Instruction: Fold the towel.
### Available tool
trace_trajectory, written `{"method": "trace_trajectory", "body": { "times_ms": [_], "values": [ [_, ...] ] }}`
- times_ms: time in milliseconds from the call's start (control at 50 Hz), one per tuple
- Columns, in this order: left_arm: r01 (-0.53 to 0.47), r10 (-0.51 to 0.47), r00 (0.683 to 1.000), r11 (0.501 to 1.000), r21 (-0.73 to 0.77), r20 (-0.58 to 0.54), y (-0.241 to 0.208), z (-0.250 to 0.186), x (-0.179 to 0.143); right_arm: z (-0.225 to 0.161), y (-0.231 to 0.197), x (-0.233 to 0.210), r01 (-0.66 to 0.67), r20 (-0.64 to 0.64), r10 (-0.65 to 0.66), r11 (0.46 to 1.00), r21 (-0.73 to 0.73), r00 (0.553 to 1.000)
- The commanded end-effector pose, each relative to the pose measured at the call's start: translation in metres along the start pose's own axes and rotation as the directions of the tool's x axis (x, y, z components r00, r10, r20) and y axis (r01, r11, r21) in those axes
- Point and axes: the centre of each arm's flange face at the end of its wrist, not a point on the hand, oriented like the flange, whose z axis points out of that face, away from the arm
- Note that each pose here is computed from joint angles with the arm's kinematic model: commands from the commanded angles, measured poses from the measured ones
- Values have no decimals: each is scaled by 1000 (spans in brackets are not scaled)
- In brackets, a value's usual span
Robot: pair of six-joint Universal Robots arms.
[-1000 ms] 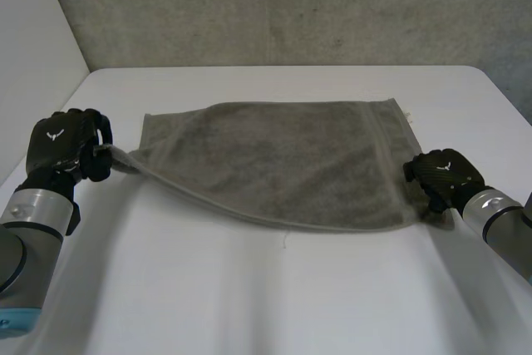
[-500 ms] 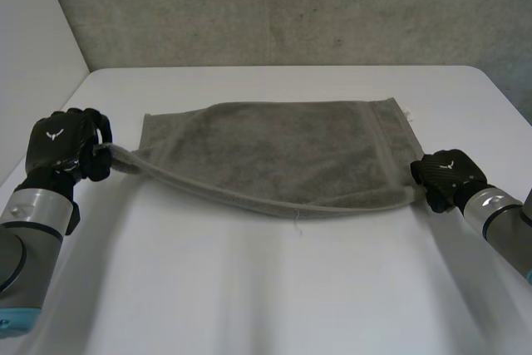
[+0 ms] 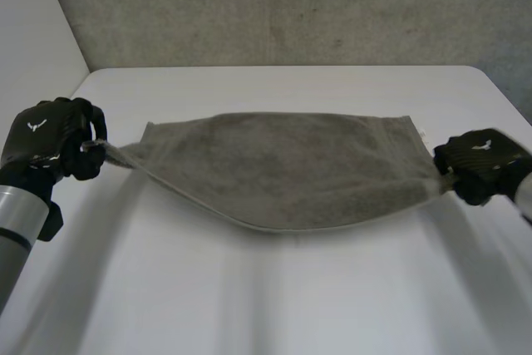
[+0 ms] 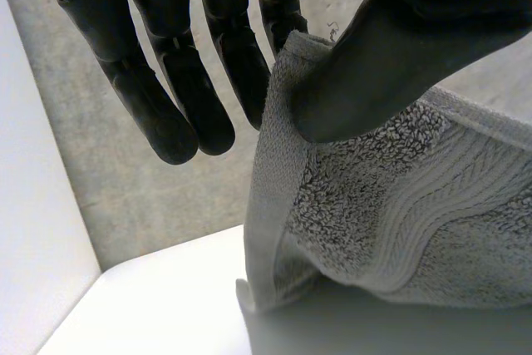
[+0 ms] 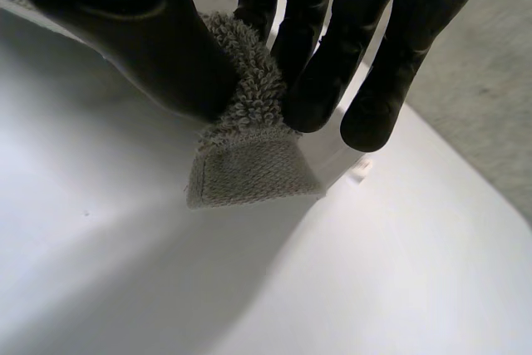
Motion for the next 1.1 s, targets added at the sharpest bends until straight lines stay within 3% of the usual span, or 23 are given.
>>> {"method": "trace_trajectory", "body": {
  "times_ms": [20, 140, 220, 360, 580, 760, 940, 1100],
  "values": [
    [46, -46, 999, 998, -33, -22, -12, -24, 7, -36, -25, 17, -8, -1, 8, 1000, 20, 1000],
    [48, -49, 999, 995, -83, -10, -6, -38, 8, -49, -24, 25, 7, 11, -7, 1000, -25, 1000],
    [51, -51, 999, 994, -95, -6, -2, -41, 8, -52, -16, 27, 91, 41, -88, 993, -81, 995],
    [65, -65, 998, 989, -133, 5, 9, -34, 3, -32, 2, 27, 101, 116, -86, 987, -125, 989],
    [66, -68, 998, 985, -160, -11, 37, 27, -4, 30, 8, 35, -1, 170, 25, 991, -136, 985],
    [72, -67, 997, 984, -164, 39, 56, 85, -12, 78, 10, 36, -83, 170, 102, 990, -116, 980],
    [67, -61, 997, 988, -141, 51, 75, 127, -9, 126, 17, 39, -88, 59, 92, 994, -65, 994],
    [58, -52, 997, 992, -109, 61, 86, 155, -1, 156, 9, 42, -86, -52, 91, 993, 84, 995]
  ]
}}
